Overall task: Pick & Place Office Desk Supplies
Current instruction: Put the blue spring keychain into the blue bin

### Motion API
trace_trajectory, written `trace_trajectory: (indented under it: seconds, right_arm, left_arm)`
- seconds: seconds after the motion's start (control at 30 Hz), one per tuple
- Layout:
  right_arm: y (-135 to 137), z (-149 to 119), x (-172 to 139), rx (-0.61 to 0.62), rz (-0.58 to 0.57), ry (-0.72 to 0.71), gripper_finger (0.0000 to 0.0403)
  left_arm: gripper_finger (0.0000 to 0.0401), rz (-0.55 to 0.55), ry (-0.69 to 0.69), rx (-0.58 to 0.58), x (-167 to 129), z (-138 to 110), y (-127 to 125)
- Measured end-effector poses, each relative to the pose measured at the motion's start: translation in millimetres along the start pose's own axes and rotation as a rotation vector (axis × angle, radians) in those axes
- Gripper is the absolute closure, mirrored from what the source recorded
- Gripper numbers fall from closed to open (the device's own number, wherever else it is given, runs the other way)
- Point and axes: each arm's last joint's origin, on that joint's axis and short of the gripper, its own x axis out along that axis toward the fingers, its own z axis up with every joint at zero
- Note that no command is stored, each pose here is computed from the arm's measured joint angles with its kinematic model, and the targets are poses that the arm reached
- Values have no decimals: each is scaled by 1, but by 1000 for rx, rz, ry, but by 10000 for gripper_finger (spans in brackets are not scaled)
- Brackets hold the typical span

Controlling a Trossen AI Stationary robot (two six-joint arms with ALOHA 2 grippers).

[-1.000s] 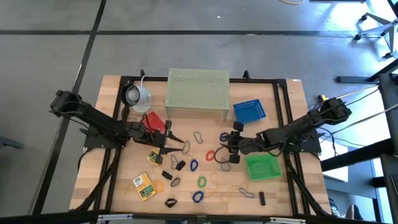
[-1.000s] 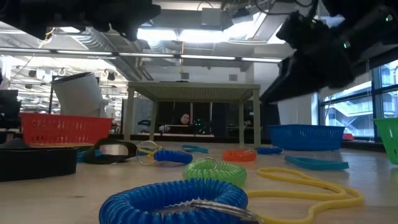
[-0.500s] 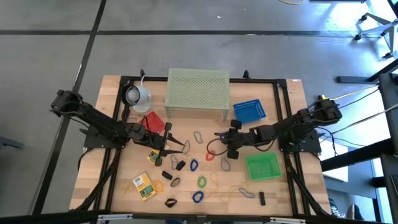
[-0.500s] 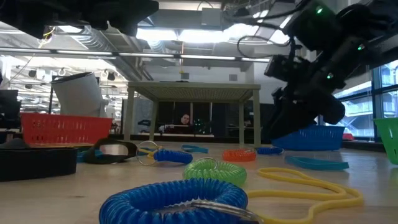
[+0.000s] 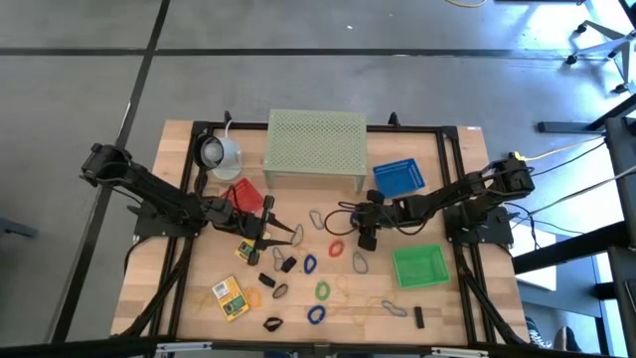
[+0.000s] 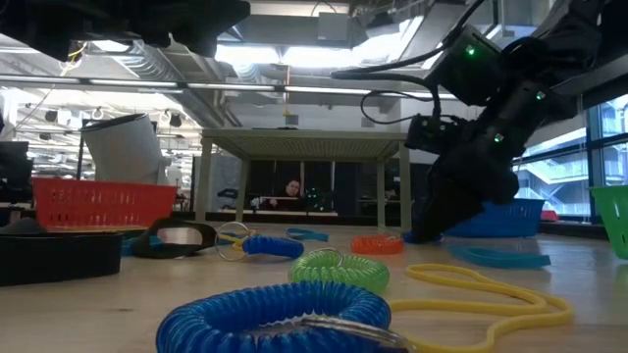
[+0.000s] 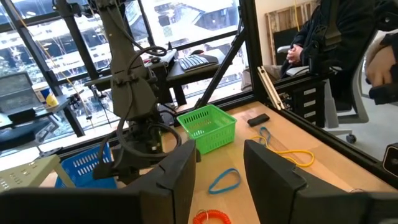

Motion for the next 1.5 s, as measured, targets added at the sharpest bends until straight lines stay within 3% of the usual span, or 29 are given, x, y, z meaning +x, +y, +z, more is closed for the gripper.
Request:
trace_trajectory:
  seconds: [0.4, 0.73, 0.93, 1.2, 1.4, 1.5]
  right_arm:
    - [3, 0, 0, 78, 6, -15, 389]
    - [32, 13, -6, -69, -14, -202, 386]
    - [56, 56, -22, -116, 17, -350, 385]
    - [87, 112, -67, -56, 33, -559, 385]
    - [90, 118, -114, -2, -78, -743, 384]
    - [90, 118, -126, 6, -56, -874, 384]
  left_arm:
    - [269, 0, 0, -8, 0, 0, 0]
    - [274, 14, -62, -15, 0, 6, 1]
    - [274, 28, -124, -23, -1, 12, 3]
    - [274, 16, -135, -52, -1, 13, 1]
    - [274, 5, -144, -52, -2, 15, -2]
    - [274, 8, -156, -54, -2, 16, -2]
